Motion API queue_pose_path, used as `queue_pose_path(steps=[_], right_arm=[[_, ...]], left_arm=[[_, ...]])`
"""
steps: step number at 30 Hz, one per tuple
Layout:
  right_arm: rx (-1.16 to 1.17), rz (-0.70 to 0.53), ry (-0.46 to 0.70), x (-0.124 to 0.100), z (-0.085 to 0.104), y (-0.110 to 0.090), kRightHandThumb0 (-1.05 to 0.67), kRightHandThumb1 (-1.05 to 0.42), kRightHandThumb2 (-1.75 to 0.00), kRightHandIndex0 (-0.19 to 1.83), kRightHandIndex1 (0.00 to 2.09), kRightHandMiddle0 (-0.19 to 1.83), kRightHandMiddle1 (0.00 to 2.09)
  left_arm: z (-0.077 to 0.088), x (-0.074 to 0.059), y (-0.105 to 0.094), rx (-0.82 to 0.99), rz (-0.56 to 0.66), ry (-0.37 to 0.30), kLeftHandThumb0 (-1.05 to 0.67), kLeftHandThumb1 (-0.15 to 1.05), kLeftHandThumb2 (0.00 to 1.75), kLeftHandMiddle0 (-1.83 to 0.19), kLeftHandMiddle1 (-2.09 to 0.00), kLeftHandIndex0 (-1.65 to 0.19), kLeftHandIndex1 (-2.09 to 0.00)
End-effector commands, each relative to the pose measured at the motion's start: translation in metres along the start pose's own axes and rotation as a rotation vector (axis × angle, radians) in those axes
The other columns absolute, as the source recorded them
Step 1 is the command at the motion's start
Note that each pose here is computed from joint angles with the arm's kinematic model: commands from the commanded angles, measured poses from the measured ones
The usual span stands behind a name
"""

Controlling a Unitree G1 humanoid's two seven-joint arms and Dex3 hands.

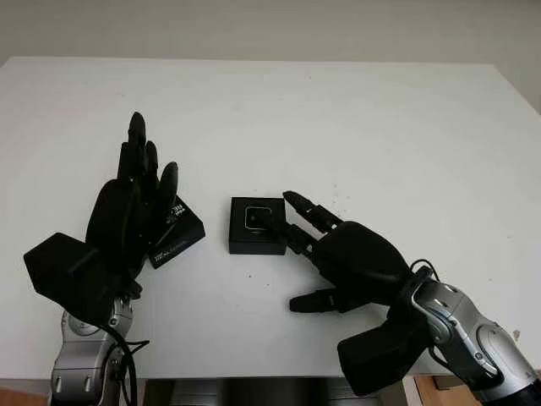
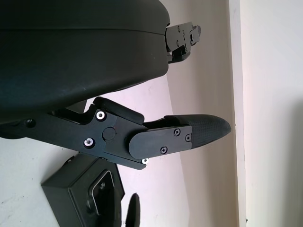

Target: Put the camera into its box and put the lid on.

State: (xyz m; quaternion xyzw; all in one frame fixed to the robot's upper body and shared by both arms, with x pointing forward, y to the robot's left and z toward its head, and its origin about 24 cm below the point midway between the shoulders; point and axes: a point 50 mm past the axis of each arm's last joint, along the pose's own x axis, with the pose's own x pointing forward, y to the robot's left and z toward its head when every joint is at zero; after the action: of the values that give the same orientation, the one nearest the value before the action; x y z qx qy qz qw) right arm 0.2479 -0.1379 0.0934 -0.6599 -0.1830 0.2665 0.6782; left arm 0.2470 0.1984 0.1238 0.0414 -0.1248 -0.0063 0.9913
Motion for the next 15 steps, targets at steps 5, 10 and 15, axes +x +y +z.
queue_pose_path(steps=[5, 10, 15], right_arm=[[-0.002, -0.042, 0.007, 0.003, 0.002, -0.003, -0.87, -1.05, -0.50, -0.19, 0.00, -0.14, 0.02], [0.242, -0.222, 0.014, 0.009, -0.002, -0.008, -0.83, -1.05, -0.47, -0.16, 0.03, -0.12, 0.04], [0.538, -0.338, 0.024, 0.016, -0.009, -0.011, -0.79, -1.05, -0.51, -0.17, 0.03, -0.15, 0.04]], left_arm=[[0.004, -0.001, 0.002, 0.010, -0.002, -0.009, -0.69, 1.05, 0.53, 0.17, -0.06, 0.16, -0.06], [0.007, 0.000, 0.003, -0.003, 0.009, -0.029, -0.69, 1.05, 0.51, 0.16, -0.06, 0.15, -0.06], [0.013, 0.003, 0.007, 0.012, 0.004, -0.056, -0.68, 1.05, 0.50, 0.17, -0.05, 0.16, -0.06]])
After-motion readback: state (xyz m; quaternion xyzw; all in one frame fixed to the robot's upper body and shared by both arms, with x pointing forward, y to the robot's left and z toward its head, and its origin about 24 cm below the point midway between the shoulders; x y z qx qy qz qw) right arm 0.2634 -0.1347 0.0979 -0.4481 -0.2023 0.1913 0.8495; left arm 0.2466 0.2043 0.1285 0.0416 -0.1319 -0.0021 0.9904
